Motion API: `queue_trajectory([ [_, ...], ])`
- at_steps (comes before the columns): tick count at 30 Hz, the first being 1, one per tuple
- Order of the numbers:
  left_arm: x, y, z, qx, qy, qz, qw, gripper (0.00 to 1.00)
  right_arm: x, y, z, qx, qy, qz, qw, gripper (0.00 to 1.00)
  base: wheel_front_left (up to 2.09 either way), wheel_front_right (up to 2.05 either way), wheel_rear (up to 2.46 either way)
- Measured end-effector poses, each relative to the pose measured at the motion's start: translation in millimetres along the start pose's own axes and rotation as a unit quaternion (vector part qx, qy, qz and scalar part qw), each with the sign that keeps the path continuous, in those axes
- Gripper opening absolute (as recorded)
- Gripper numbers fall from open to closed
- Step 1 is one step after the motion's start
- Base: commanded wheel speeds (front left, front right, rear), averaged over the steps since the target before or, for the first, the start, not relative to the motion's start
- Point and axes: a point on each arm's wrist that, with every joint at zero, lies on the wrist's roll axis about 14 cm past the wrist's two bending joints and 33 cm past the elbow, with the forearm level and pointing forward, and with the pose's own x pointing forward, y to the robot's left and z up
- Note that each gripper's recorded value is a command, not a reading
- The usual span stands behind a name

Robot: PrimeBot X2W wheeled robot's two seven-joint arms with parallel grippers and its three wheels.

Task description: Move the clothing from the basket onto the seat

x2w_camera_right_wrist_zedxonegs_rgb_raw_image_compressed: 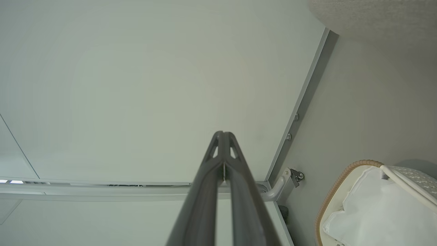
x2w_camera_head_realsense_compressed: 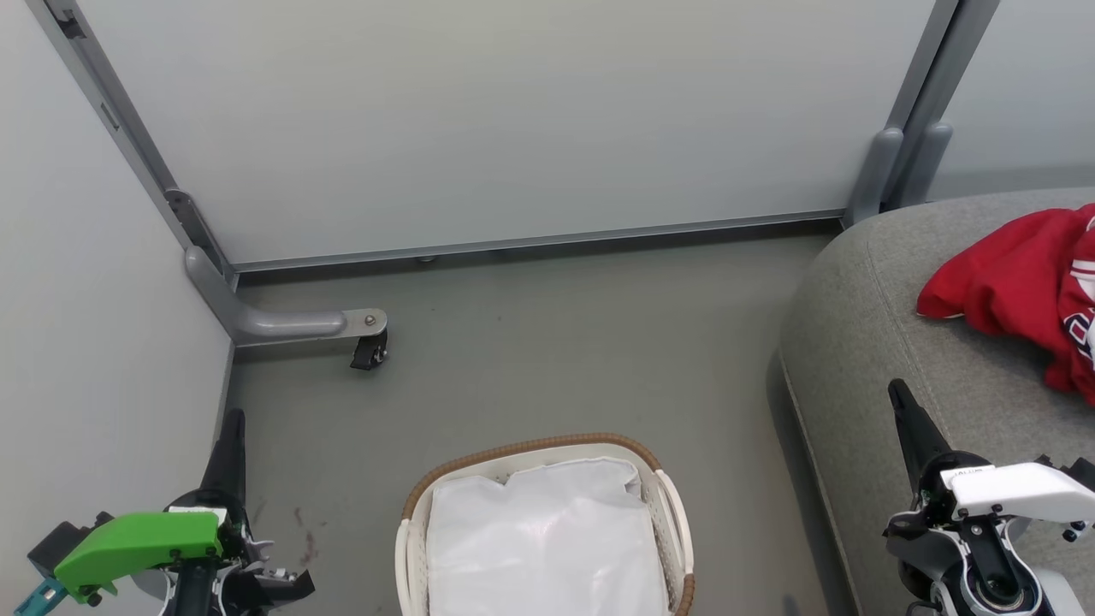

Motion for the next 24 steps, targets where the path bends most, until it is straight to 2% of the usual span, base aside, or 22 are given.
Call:
queue_trajectory([
  [14, 0.5, -9.0, 3.4, -0.045, -0.001, -0.016, 0.999, 0.0, -0.3, 4.4, -2.0, 0.05, 0.007, 0.01, 0.999, 0.0, 0.0, 0.0, 0.0],
  [24, 0.7, -9.8, 3.5, -0.045, -0.001, -0.018, 0.999, 0.0, -0.3, 4.5, -1.9, 0.05, 0.007, 0.01, 0.999, 0.0, 0.0, 0.0, 0.0],
])
